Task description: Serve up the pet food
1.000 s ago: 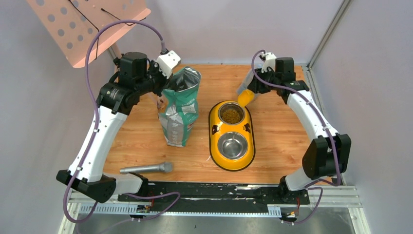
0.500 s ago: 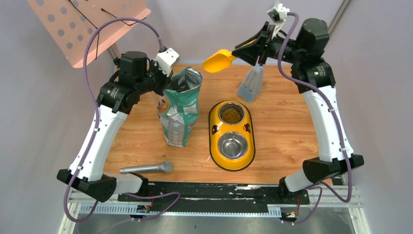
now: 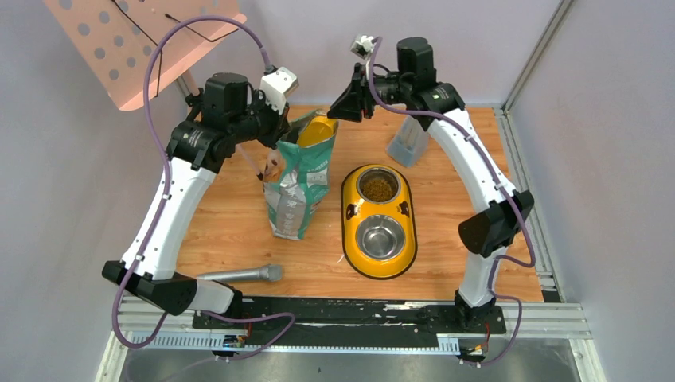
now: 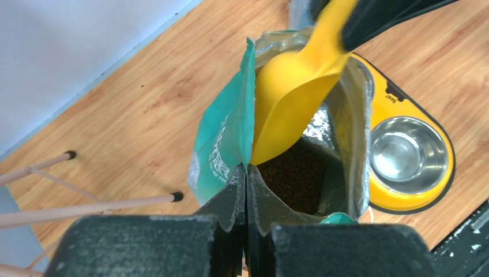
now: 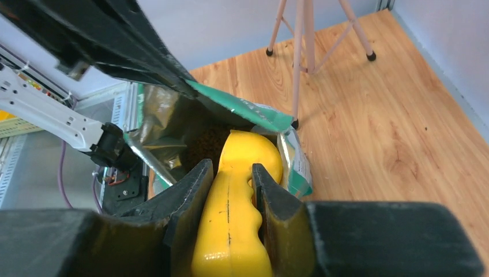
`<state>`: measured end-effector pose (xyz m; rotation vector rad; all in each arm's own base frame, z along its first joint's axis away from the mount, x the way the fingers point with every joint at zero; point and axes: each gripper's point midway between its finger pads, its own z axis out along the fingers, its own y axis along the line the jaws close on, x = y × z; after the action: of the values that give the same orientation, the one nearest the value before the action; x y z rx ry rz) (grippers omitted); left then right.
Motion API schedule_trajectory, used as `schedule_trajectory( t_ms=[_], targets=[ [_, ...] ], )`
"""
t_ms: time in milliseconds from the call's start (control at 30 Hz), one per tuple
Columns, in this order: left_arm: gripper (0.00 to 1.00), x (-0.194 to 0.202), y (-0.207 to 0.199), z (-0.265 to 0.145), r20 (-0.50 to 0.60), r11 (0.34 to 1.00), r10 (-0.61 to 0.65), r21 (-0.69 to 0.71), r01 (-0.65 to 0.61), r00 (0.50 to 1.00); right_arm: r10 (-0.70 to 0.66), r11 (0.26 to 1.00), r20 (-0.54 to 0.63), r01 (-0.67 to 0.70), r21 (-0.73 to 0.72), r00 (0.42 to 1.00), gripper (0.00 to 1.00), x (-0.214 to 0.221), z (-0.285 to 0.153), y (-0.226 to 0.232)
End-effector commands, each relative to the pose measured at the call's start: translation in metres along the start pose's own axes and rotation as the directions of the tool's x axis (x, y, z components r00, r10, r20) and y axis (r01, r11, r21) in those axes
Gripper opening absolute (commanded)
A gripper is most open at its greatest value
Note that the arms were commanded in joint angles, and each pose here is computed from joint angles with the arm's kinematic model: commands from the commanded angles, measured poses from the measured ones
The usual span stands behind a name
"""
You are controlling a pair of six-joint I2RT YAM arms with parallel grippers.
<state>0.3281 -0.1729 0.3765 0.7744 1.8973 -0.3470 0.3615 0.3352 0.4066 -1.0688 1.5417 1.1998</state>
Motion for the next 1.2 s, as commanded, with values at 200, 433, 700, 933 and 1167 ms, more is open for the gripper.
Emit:
schedule_trajectory(
  t_ms=[200,433,700,933,1167],
  targets=[
    [0.0,-0.104,-0.033,-0.043,0.381,0.988,0.06,0.111,-0.11,0.923,-0.092,0.994,-0.17,0.1,0.042,0.981,0.0,0.045,0.044,-0.028],
    [0.0,-0.088,-0.032,-0.034,0.323,0.993,-0.052,0.114,0.016,0.945,-0.097,0.989,-0.297,0.126,0.08,0.95,0.0,0.101,0.066,-0.042],
    [0.0,-0.056,-0.038,-0.008,0.216,0.983,-0.123,0.159,0.09,0.969,-0.105,0.988,-0.351,0.136,0.066,0.931,0.0,0.127,0.083,-0.049],
    [0.0,-0.021,-0.006,0.025,0.12,0.981,-0.188,-0.022,0.192,0.975,-0.103,0.988,-0.408,0.141,0.063,0.907,0.0,0.159,0.092,-0.057],
    [0.0,0.007,0.008,0.032,0.046,0.967,-0.219,-0.125,0.223,0.975,-0.035,0.985,-0.431,0.102,0.135,0.902,0.0,0.216,0.105,-0.087]
  ],
)
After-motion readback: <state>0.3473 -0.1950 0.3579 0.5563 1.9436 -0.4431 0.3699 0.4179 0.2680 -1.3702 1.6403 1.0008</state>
